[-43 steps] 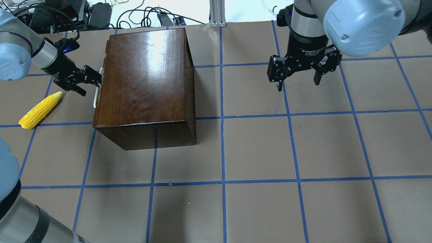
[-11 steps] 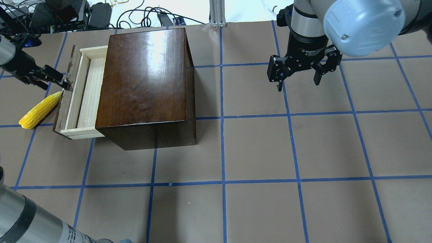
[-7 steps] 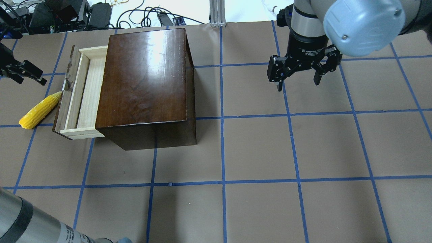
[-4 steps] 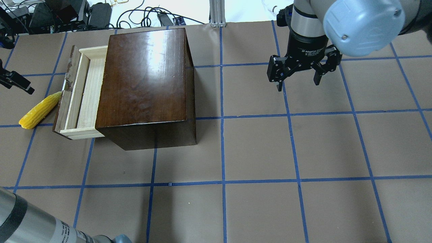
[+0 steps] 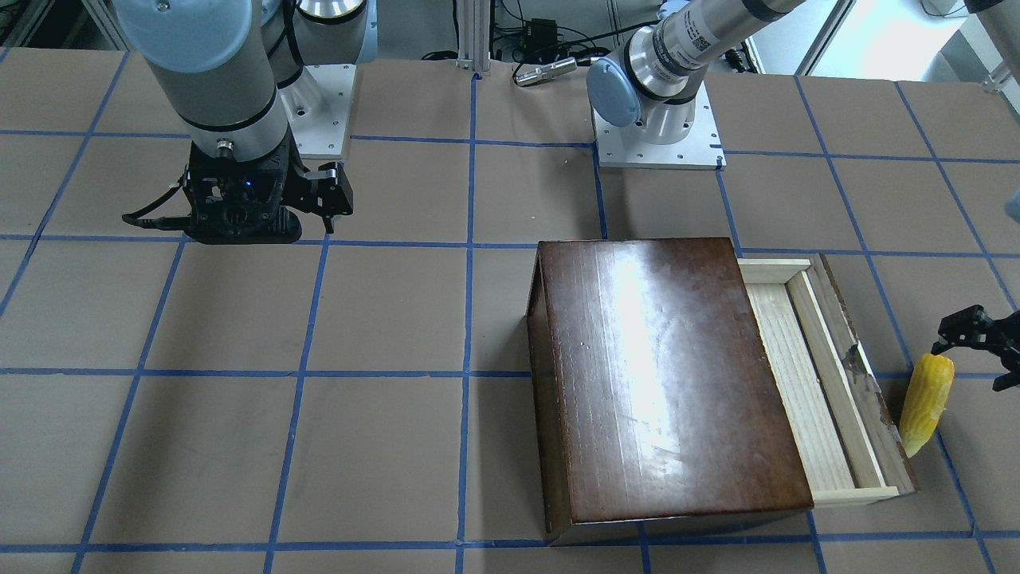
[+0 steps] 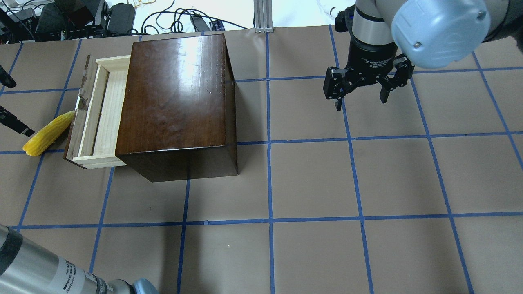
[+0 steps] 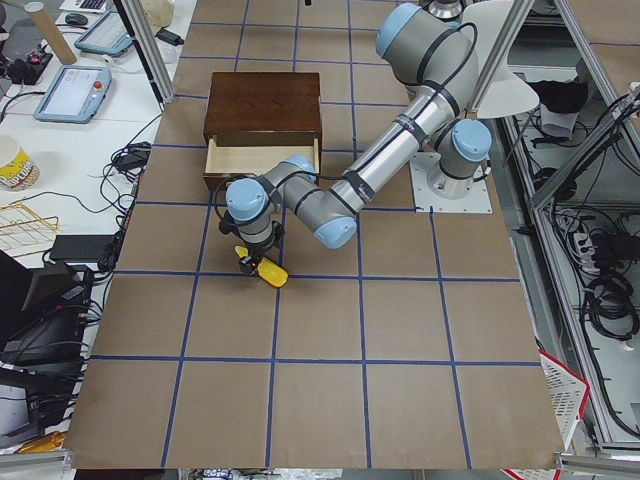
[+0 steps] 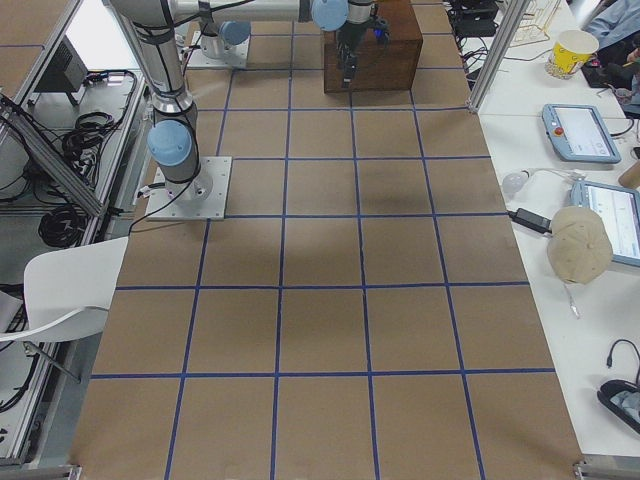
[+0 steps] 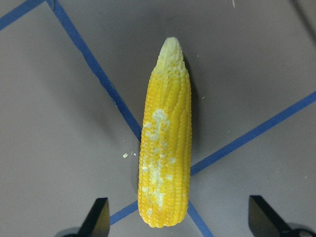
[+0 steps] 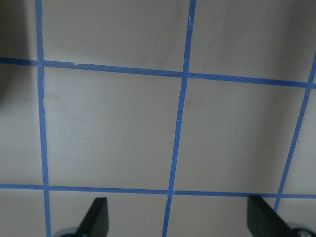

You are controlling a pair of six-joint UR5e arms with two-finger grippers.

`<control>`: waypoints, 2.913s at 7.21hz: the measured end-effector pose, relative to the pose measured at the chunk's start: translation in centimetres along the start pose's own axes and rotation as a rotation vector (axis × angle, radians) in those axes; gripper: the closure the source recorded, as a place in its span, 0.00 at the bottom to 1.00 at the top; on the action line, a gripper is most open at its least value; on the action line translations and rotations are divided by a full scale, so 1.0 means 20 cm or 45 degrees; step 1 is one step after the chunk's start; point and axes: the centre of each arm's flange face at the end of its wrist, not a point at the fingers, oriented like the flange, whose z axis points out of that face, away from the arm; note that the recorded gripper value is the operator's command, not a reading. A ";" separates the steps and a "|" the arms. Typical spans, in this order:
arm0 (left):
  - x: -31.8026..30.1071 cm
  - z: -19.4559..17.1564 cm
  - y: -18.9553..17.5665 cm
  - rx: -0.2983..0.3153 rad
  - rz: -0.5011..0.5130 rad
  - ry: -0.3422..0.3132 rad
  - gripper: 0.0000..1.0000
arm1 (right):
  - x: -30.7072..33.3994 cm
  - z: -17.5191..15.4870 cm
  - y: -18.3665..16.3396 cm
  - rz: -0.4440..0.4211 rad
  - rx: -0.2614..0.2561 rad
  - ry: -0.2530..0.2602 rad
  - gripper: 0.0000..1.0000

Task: Open drawer and put corn inside
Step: 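Grasp the yellow corn cob with the left gripper and lift it, then carry the corn with the left gripper over the open drawer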

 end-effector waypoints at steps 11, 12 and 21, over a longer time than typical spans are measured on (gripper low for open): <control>-0.08 0.27 0.04 -0.006 0.070 0.058 1.00 | 0.00 0.00 0.00 0.000 0.000 0.000 0.00; -0.07 0.22 0.02 0.002 0.052 0.041 1.00 | 0.00 0.00 0.00 0.000 0.000 0.000 0.00; 0.33 -0.83 -0.40 0.016 -0.534 -0.025 1.00 | 0.00 0.00 0.00 0.000 0.000 0.000 0.00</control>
